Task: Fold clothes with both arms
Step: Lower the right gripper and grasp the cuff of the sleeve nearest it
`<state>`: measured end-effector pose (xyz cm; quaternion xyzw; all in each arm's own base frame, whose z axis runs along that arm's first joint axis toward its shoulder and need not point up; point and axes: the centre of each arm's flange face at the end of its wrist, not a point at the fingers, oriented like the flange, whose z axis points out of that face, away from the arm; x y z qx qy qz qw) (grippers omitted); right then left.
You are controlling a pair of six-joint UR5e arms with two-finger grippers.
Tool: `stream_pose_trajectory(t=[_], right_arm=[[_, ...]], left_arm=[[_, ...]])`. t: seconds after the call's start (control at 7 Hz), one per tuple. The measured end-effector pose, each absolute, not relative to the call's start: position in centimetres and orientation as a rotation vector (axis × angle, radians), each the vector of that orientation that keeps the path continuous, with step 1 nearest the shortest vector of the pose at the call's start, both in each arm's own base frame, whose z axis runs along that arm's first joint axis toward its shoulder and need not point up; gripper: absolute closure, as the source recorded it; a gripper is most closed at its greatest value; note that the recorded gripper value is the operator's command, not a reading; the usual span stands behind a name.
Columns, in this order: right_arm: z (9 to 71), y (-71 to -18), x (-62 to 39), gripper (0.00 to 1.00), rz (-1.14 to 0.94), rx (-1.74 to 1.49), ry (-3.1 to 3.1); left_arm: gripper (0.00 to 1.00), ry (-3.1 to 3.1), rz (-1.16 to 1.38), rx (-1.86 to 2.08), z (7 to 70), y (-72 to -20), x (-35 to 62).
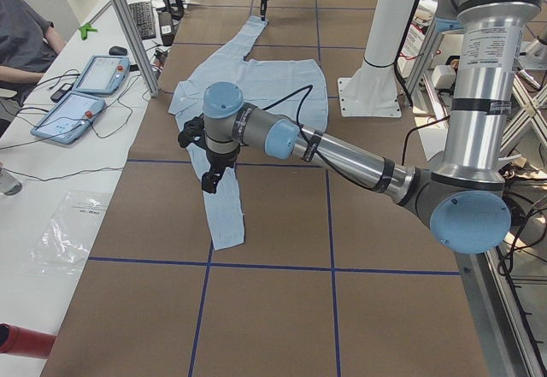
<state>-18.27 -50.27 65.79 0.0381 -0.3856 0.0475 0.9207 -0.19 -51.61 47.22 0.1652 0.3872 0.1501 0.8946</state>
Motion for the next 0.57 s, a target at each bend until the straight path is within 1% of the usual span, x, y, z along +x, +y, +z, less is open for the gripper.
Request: stream_pose_trajectory(t=[0.29, 0.57], right_arm=[[64.1, -50.7, -18.5, 1.00, 0.090, 0.102, -0.809], [58.2, -52.3, -19.3, 1.00, 0.062, 0.176, -0.853]], left_arm=[[0.00, 0.803, 0.311, 0.342, 47.2, -51.6, -0.2], [0.00, 0.803, 0.310, 0.340, 47.3, -51.6, -0.2]])
